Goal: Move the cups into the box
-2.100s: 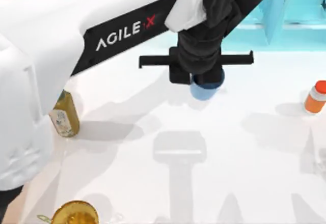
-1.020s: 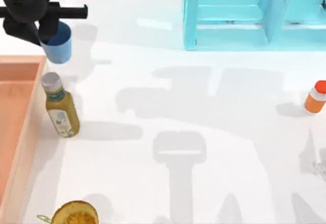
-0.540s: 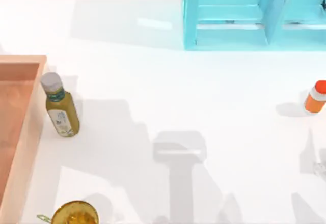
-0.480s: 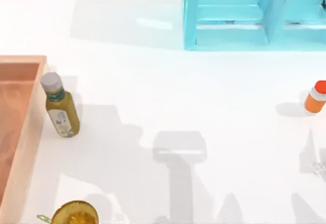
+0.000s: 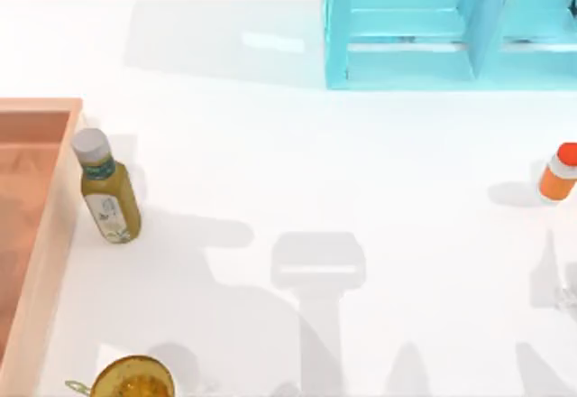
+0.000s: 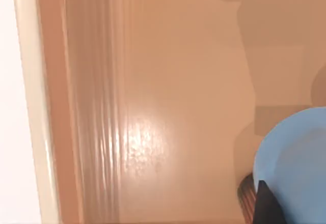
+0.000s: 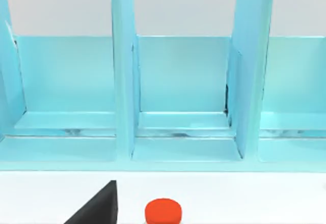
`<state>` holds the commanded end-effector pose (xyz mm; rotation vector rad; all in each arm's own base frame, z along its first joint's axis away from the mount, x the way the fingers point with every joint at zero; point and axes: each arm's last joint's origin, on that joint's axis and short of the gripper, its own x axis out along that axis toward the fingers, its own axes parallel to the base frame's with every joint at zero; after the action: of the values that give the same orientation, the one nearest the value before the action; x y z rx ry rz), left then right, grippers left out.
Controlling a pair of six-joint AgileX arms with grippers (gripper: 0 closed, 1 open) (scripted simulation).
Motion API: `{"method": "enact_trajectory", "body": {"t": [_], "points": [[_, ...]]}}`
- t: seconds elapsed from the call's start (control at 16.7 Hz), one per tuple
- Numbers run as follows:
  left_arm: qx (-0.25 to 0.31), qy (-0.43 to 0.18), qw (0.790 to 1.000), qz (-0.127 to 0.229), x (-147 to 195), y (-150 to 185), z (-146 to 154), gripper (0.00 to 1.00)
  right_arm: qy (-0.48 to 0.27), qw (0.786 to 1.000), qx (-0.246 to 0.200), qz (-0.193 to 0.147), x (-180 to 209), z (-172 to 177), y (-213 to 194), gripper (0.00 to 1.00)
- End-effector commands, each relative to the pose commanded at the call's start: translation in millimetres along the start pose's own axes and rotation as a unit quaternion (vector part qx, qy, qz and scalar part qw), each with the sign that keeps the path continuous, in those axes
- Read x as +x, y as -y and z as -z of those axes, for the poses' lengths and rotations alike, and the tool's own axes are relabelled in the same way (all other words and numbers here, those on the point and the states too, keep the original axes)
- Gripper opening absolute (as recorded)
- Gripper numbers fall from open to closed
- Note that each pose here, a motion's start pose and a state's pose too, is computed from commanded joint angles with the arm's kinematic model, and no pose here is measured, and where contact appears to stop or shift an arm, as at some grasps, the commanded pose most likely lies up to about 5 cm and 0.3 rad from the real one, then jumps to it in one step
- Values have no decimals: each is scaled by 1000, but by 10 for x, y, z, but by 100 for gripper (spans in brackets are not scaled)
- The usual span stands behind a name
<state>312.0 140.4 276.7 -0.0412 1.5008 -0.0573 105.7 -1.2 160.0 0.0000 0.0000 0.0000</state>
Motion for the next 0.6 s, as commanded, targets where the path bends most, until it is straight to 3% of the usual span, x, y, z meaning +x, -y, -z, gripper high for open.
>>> {"method": "enact_trajectory", "body": {"t": [0.6], "points": [[1, 1, 1000, -1, 434, 52, -5, 0, 0, 1000, 0, 0, 0, 0, 0, 100]]}}
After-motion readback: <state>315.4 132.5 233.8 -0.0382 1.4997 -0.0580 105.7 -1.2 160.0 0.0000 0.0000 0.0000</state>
